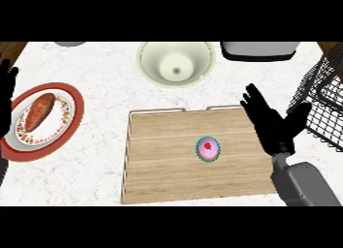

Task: Pick the cupcake from the tray and place it in the tiered basket

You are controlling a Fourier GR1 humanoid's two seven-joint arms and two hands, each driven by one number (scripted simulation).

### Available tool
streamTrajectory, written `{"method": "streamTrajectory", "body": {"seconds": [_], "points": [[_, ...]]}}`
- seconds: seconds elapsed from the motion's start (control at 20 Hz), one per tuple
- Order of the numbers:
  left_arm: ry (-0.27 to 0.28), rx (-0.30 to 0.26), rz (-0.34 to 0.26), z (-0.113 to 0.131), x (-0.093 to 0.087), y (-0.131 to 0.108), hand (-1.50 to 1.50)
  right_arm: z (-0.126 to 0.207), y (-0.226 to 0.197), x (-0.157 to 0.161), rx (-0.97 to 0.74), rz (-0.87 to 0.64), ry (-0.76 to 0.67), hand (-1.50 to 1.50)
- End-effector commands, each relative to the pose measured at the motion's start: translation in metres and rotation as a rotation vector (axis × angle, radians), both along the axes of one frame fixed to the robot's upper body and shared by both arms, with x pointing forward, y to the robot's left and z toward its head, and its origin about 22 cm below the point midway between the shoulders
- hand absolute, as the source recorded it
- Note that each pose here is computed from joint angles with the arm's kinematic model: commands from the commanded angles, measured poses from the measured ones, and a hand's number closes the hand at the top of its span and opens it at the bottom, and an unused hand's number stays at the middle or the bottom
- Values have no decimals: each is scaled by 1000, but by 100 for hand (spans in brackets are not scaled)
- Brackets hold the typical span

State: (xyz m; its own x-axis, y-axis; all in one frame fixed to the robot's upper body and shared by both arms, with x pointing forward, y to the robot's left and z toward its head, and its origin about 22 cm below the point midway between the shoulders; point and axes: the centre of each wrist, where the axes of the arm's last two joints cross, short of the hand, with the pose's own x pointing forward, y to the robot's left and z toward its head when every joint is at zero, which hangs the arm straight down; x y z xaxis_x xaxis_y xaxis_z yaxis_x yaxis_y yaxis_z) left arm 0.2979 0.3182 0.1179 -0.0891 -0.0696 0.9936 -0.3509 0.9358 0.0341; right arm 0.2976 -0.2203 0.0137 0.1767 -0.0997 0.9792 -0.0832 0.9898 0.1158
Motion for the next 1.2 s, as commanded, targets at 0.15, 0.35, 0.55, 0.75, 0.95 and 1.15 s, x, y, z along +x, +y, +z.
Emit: {"method": "streamTrajectory", "body": {"seconds": [0.15,0.35,0.55,0.75,0.95,1.15], "points": [[241,57,-80,-84,-35,-23,0,87,-8,15,-307,-85,-445,150],[398,44,-91,-125,-62,-28,0,93,-85,23,-534,-610,-386,-150],[403,51,-135,-153,-79,-58,0,95,-44,0,-321,-765,-476,-150],[400,85,-150,-173,-100,-62,0,102,-11,-64,-347,-654,-513,-150],[395,67,-143,-165,-87,-57,0,89,-6,-88,-545,-437,-278,-150],[397,76,-156,-170,-92,-66,0,98,-9,-102,-757,-249,-108,-150]]}}
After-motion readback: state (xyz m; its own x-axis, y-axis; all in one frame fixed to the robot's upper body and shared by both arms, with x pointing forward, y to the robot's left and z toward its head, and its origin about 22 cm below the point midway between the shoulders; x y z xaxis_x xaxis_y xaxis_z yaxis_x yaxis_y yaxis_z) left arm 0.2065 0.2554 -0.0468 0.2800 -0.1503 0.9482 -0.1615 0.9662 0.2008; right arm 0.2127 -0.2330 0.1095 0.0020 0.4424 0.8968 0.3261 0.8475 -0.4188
